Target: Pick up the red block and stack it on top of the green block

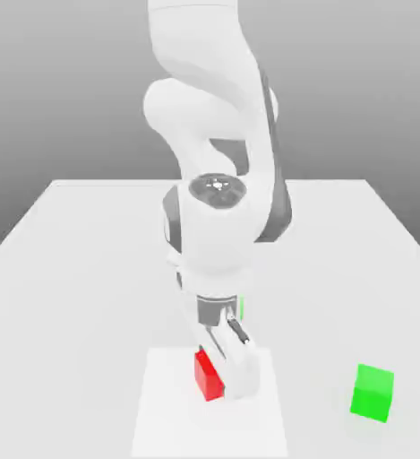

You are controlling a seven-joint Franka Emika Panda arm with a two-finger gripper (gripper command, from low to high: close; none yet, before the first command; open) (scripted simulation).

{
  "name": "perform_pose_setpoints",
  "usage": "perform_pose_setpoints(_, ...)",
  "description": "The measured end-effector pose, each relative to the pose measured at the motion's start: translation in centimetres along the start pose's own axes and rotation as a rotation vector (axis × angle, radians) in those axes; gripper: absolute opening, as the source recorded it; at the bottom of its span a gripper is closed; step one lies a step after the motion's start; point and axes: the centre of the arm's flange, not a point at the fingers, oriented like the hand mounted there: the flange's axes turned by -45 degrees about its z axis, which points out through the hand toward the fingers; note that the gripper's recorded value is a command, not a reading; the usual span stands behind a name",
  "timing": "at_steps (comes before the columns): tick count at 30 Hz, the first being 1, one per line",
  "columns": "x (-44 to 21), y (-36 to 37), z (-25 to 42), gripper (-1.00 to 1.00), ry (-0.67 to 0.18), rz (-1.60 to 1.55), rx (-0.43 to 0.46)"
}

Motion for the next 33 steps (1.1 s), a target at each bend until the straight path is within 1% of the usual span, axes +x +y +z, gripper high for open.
perform_pose_setpoints(5, 0.0, 0.0, -0.1, -1.00, 0.000, 0.000, 0.002)
perform_pose_setpoints(14, 0.2, -0.9, -4.3, -1.00, 0.002, 0.005, 0.020)
perform_pose_setpoints(23, -0.1, -0.3, -6.6, -1.00, -0.003, -0.007, -0.001)
perform_pose_setpoints(24, -0.7, -1.0, -6.7, -1.00, -0.010, -0.029, -0.006)
perform_pose_setpoints(28, -8.1, -5.1, -7.4, -1.00, -0.031, -0.245, -0.024)
perform_pose_setpoints(33, -15.3, -8.6, -8.9, -1.00, -0.025, -0.442, -0.023)
